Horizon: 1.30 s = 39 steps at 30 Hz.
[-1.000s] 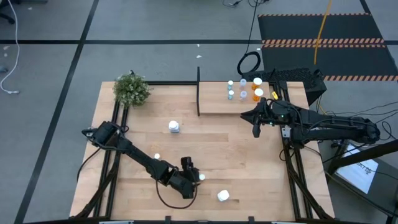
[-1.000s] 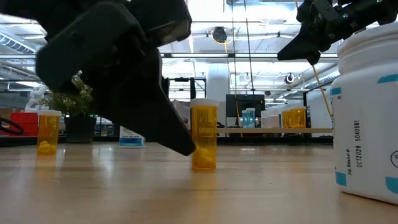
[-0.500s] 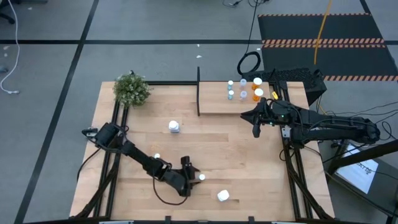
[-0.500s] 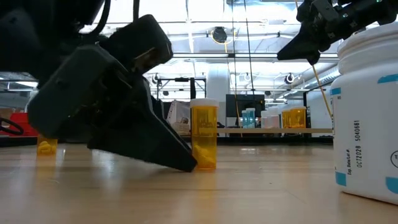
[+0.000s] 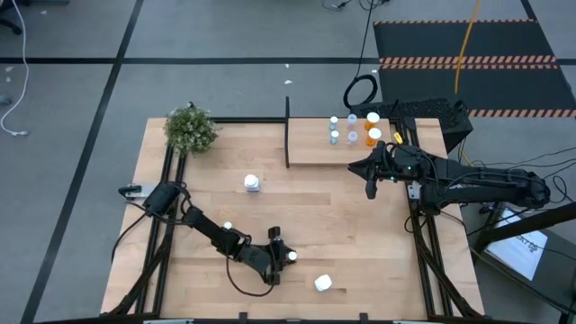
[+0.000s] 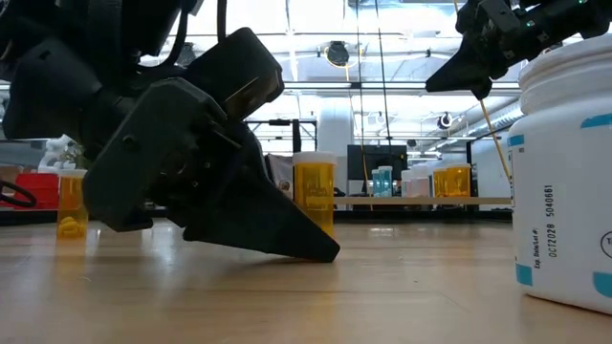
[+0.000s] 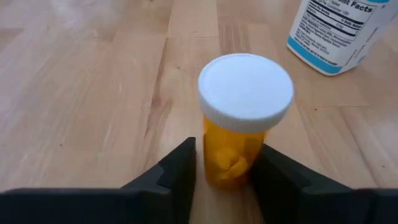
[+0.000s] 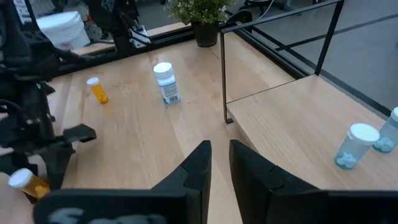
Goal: Pick and place medicine bottles onto shelf by color
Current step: Put the right small orange pill bottle on the shelf
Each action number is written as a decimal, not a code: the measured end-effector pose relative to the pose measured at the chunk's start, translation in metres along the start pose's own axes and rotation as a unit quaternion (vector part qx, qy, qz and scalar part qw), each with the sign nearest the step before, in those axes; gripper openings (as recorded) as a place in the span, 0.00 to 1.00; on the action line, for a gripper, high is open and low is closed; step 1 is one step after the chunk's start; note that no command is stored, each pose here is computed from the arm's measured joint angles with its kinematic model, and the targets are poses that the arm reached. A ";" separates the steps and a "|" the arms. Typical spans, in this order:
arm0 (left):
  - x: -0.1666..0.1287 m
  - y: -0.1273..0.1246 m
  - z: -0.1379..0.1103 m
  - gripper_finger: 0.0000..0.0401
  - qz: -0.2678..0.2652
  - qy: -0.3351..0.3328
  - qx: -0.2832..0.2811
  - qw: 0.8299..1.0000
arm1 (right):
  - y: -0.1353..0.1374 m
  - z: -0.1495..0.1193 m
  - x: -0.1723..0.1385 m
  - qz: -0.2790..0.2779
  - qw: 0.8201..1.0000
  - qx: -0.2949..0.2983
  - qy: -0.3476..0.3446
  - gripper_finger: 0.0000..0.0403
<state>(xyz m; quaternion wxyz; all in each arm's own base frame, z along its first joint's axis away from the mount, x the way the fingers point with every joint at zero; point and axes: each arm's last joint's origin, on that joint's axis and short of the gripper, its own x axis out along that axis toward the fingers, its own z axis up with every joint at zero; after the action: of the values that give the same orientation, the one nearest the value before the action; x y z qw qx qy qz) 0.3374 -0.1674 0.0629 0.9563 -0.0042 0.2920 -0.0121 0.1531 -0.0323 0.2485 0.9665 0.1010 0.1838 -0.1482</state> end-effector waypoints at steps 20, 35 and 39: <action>-0.027 0.018 0.040 0.27 0.011 -0.002 0.042 0.999 | 0.043 0.025 0.031 0.143 0.986 0.052 -0.071 0.12; -0.059 0.075 0.077 0.28 0.082 0.042 0.011 0.996 | 0.128 0.043 0.101 0.174 0.971 -0.120 0.114 0.14; -0.063 0.078 0.080 0.28 0.086 0.042 -0.014 0.995 | 0.139 0.037 0.122 0.159 0.964 -0.166 0.132 0.20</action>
<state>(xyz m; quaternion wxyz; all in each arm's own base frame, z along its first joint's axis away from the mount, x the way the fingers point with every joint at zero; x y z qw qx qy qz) 0.3314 -0.0877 0.1635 0.9407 0.0085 0.3309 0.0742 0.3187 0.0580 0.2551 0.9480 -0.0140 0.3134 0.0541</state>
